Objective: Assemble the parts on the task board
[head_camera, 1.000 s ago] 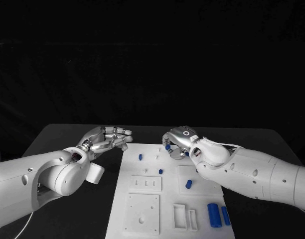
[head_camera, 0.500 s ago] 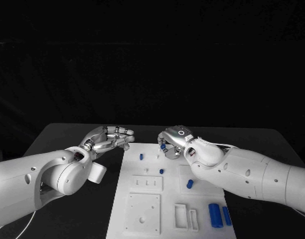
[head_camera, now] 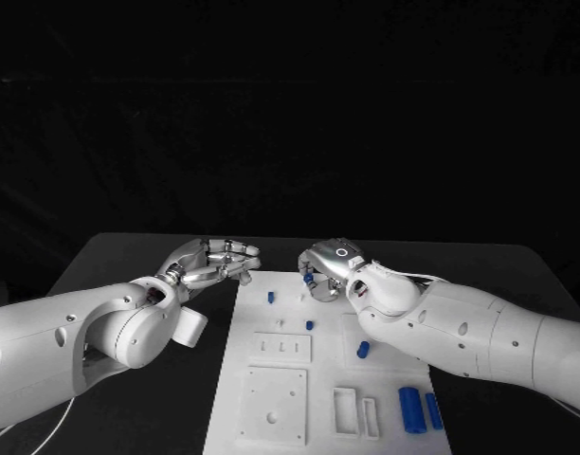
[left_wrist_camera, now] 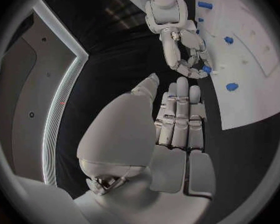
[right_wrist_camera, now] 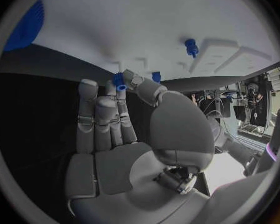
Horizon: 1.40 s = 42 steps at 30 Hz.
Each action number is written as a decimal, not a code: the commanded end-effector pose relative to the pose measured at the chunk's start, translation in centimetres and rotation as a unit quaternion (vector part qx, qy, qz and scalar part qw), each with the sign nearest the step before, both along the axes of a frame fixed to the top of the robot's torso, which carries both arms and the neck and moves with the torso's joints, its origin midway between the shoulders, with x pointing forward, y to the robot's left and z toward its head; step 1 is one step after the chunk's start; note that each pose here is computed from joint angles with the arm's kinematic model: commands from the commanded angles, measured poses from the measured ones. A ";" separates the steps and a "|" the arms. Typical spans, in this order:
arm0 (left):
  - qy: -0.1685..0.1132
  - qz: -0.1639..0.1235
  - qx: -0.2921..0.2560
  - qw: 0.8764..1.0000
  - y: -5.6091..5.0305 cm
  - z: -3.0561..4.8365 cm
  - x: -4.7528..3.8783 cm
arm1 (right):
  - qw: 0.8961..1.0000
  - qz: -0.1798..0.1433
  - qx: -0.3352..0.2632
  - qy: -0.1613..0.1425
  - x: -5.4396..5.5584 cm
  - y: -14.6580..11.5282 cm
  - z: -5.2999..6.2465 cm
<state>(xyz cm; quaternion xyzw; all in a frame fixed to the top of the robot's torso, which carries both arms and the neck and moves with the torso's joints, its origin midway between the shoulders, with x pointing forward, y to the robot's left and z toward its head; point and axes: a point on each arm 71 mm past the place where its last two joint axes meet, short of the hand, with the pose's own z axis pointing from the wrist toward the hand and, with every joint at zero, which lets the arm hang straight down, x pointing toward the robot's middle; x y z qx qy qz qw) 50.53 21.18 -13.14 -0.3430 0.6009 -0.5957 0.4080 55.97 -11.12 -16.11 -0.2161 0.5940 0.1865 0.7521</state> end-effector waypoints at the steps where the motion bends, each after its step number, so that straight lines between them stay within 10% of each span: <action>1: -0.004 -0.009 -0.002 1.000 -0.2 0.21 -0.02 | 1.000 -0.002 -0.007 -0.002 0.0 0.1 -0.3; 42: -0.002 -0.010 0.000 1.000 -0.5 0.20 0.20 | 0.999 -0.013 -0.015 0.028 0.5 0.7 -1.2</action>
